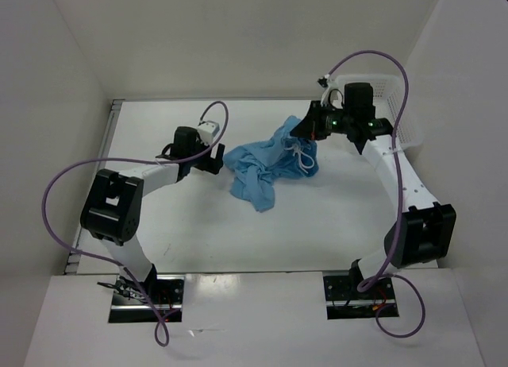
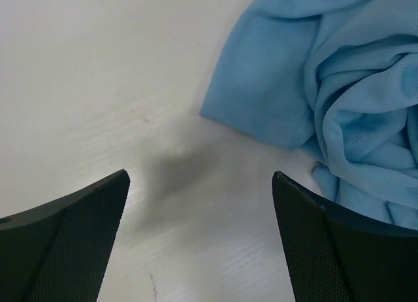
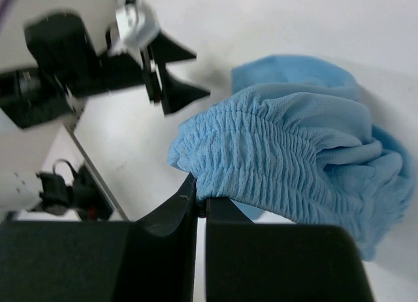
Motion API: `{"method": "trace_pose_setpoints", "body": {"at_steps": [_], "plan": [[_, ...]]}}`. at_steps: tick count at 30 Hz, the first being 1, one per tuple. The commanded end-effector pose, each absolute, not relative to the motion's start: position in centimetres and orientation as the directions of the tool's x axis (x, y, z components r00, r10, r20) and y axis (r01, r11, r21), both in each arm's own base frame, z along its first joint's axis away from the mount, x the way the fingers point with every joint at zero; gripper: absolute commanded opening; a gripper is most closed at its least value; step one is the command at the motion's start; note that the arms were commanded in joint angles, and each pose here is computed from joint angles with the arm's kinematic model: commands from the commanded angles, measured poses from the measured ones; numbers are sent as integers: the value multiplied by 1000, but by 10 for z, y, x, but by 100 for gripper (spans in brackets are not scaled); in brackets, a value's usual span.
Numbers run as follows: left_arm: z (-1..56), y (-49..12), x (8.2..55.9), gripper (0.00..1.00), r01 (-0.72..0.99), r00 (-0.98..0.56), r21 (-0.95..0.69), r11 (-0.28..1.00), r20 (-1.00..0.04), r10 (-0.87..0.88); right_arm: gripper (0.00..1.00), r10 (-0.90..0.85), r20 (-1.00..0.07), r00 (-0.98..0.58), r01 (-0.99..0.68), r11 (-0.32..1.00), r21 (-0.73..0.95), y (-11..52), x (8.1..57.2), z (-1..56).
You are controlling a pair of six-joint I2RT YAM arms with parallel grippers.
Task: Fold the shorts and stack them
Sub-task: Flatten the shorts out
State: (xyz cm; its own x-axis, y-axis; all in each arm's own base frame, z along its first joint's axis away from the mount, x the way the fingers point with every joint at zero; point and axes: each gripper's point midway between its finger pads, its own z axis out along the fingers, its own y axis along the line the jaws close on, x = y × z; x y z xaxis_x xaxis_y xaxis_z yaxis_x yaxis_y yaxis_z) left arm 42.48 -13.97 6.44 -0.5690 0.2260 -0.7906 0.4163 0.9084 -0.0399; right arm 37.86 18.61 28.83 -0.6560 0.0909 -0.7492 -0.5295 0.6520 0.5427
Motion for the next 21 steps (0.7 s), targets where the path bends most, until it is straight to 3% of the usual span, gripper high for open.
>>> {"method": "trace_pose_setpoints", "body": {"at_steps": [1, 12, 14, 19, 20, 21], "plan": [[82, -167, 451, 96, 485, -492, -58, 873, -843, 217, 0, -29, -815, -578, -645, 628, 436, 188, 354, 279], [57, -202, 501, 100, 518, -508, -68, 853, -826, 243, 0, -82, -806, -586, -641, 656, 399, 180, 349, 250], [48, -208, 503, 95, 524, -531, -75, 849, -808, 256, 0, -82, -806, -586, -641, 656, 399, 180, 349, 253], [10, -225, 448, 72, 566, -650, -131, 814, -679, 343, 0, -76, -807, -585, -630, 670, 393, 176, 354, 253], [7, -230, 435, 59, 583, -656, -146, 799, -664, 357, 0, -75, -813, -578, -629, 676, 385, 175, 356, 256], [4, -238, 428, 53, 590, -632, -102, 801, -676, 380, 0, -57, -815, -577, -617, 684, 390, 172, 360, 258]]}}
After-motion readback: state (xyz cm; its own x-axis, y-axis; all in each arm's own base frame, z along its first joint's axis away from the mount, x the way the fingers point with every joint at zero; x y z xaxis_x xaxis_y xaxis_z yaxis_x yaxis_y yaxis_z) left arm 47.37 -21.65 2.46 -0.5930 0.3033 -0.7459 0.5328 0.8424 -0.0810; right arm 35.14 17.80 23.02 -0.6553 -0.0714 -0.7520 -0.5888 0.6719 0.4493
